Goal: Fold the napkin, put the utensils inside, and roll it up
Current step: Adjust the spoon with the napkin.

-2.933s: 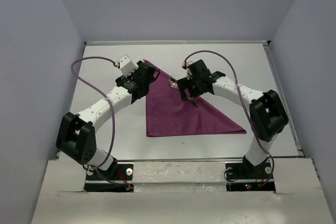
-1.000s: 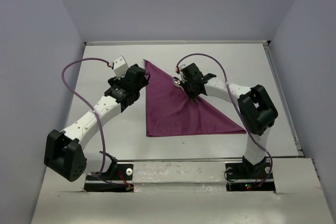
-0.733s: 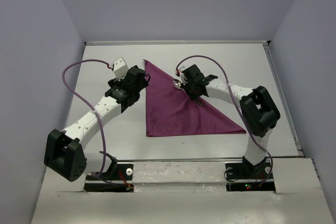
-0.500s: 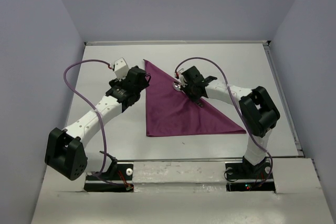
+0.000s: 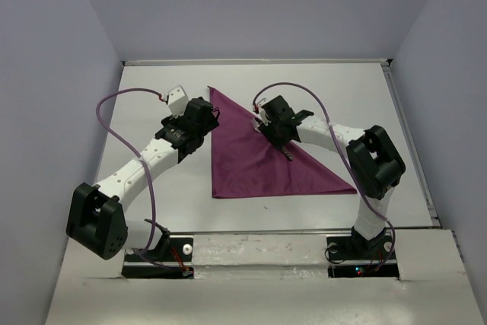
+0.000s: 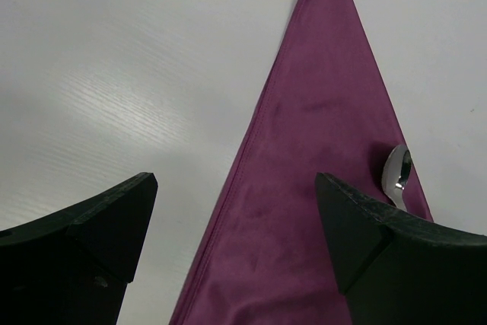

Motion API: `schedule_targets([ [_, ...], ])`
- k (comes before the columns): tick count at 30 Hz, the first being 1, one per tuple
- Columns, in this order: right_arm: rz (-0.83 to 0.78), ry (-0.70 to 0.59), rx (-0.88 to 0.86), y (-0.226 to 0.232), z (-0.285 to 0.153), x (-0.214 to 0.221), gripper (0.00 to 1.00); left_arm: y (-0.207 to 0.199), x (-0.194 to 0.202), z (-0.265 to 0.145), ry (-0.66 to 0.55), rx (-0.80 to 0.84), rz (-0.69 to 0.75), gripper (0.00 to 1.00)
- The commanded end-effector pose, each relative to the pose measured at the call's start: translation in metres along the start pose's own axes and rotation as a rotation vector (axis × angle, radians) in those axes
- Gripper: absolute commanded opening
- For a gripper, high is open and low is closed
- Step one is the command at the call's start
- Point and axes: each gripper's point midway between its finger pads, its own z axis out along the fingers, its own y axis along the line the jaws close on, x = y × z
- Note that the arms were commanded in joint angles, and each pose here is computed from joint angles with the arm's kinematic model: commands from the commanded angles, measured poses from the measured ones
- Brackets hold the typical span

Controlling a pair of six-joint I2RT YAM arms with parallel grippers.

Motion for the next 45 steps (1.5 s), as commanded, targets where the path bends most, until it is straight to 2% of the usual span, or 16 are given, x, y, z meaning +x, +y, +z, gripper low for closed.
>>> schedule_targets([
  [1, 0.026, -0.081, 0.05, -0.01, -0.013, -0.03, 0.52, 0.006, -0.003, 0.001, -0.025, -0.012, -0.015, 0.99],
  [10, 0.109, -0.157, 0.097, -0.02, -0.044, -0.046, 0.63, 0.008, -0.012, -0.004, -0.059, -0.013, -0.023, 0.99],
  [16, 0.185, -0.181, 0.144, -0.029, -0.062, -0.04, 0.7, 0.006, -0.013, -0.002, -0.064, -0.01, -0.009, 0.99],
  [19, 0.214, -0.191, 0.153, -0.031, -0.07, -0.035, 0.78, 0.005, -0.015, 0.0, -0.068, -0.019, 0.002, 0.99],
  [20, 0.252, -0.195, 0.149, -0.029, -0.071, -0.035, 0.85, 0.005, -0.015, 0.001, -0.067, -0.02, 0.004, 0.99],
  [27, 0.269, -0.195, 0.143, -0.027, -0.073, -0.027, 1.0, 0.008, -0.021, 0.003, -0.081, -0.045, -0.019, 0.99],
  [34, 0.291, -0.2, 0.099, -0.019, -0.07, -0.029, 1.0, 0.015, -0.023, 0.003, -0.082, -0.062, -0.031, 0.99],
  [41, 0.31, -0.257, -0.002, -0.002, -0.067, -0.049, 0.99, 0.017, -0.02, 0.003, -0.074, -0.059, -0.015, 0.99],
  [44, 0.294, -0.238, -0.038, 0.006, -0.055, -0.054, 0.93, 0.019, -0.022, 0.002, -0.078, -0.07, -0.01, 0.99],
  [45, 0.289, -0.231, -0.044, 0.008, -0.051, -0.054, 0.87, 0.02, -0.022, 0.002, -0.081, -0.074, -0.007, 0.99],
])
